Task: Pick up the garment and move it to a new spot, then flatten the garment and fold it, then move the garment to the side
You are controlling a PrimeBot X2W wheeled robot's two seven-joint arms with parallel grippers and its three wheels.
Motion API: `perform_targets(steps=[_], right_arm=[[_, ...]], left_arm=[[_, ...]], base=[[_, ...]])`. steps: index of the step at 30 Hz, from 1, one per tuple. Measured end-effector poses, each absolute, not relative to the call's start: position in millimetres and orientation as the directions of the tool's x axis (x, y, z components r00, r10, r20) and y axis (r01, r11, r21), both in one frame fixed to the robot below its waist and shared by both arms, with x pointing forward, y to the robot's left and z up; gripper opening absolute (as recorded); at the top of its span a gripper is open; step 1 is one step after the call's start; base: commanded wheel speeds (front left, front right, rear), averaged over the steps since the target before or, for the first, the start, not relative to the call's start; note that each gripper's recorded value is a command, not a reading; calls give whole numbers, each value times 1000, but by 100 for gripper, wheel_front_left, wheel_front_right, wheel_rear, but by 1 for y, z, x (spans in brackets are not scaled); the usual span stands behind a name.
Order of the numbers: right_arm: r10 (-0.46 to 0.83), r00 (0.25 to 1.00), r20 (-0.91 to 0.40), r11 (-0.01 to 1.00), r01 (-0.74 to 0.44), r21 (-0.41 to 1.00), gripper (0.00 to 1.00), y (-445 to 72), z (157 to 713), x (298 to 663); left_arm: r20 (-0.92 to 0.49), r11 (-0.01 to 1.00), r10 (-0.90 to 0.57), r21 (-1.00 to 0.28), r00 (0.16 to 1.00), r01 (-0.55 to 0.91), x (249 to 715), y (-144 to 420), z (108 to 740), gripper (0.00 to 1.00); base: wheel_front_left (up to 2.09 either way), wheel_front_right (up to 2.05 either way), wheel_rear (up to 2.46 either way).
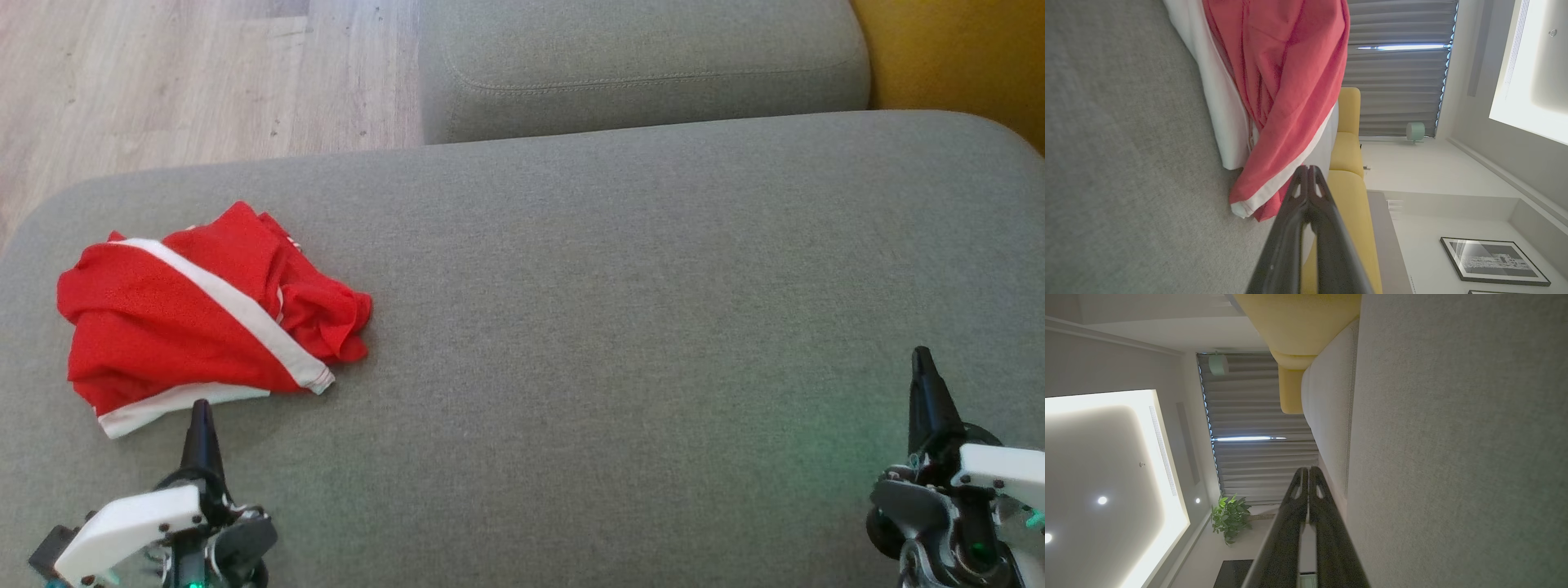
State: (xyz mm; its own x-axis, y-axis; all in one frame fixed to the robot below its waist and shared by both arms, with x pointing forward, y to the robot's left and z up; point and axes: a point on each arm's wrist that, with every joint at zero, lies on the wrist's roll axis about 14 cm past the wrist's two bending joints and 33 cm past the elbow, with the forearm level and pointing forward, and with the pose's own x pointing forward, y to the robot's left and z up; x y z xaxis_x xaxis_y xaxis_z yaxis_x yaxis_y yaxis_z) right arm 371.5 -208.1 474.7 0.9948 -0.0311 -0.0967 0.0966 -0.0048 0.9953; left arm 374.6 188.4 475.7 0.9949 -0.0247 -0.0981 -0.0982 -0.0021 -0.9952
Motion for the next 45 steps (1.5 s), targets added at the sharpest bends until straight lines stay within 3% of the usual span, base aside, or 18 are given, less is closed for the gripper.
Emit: perform_targets(steps=[2,3,9,16,35,45], right_arm=[[-31,995,-97,-5,97,995,0,-208,475,372],[-31,995,-97,-5,97,995,100,-208,475,372],[-34,977,-212,-19,212,977,100,-207,437,351],[-35,978,-206,0,206,979,100,-204,439,352],[-38,985,-168,268,172,948,100,-202,454,358],[-23,992,-122,444,119,888,100,-195,468,363]], left_arm=[[-98,-2,-25,-995,995,-98,375,188,476,0],[-98,-2,-25,-995,995,-98,375,188,476,100],[-218,-11,-26,-976,976,-219,352,186,436,100],[-208,-9,-9,-978,978,-208,353,188,440,100],[-162,92,49,-982,986,-165,358,200,455,100],[-112,259,59,-958,992,-124,364,200,472,100]], base=[[0,0,0],[0,0,0],[0,0,0],[0,0,0],[0,0,0],[0,0,0]])
